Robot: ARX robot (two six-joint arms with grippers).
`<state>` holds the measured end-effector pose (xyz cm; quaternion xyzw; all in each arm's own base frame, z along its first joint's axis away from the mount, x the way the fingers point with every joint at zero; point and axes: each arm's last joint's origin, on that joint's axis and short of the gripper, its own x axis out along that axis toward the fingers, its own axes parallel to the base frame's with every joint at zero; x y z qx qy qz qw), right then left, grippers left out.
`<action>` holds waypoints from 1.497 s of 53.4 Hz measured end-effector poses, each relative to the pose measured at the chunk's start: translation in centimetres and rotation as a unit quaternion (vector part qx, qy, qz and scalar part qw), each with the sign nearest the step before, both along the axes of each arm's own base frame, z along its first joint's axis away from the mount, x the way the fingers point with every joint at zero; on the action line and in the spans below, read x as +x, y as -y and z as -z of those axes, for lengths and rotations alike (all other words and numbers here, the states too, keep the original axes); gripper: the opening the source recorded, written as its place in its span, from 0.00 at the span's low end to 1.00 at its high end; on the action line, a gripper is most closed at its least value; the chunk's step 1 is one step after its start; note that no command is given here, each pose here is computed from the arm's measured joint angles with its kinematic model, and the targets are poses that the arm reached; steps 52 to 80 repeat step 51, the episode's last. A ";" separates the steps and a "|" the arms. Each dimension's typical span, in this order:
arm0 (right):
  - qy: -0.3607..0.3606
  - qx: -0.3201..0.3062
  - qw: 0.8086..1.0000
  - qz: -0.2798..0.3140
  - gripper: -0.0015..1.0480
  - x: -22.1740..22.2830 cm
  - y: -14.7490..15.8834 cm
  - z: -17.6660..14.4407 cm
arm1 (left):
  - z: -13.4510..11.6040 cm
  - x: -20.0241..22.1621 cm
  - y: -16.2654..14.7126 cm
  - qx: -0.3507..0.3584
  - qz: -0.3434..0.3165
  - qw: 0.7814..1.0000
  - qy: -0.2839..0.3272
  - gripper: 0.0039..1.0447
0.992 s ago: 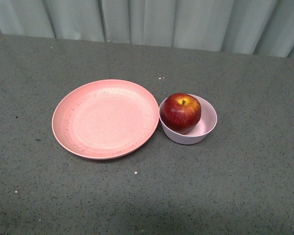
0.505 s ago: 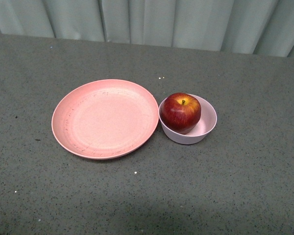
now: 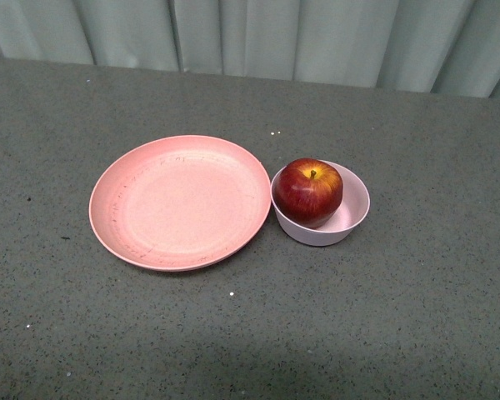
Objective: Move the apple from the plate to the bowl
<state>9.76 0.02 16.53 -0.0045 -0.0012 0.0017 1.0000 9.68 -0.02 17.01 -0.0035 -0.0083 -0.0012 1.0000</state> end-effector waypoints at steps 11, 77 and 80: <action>0.000 0.000 1.000 0.000 0.91 0.0 0.0 0.0 | 0.0 0.0 0.0 0.001 0.000 1.000 0.000 0.93; 0.000 0.000 1.000 0.000 0.91 0.0 0.0 0.0 | 0.0 0.0 0.0 0.001 0.000 1.000 0.000 0.94; 0.000 0.000 1.000 0.000 0.91 0.0 0.0 0.0 | 0.0 0.0 0.0 0.001 0.000 1.000 0.000 0.94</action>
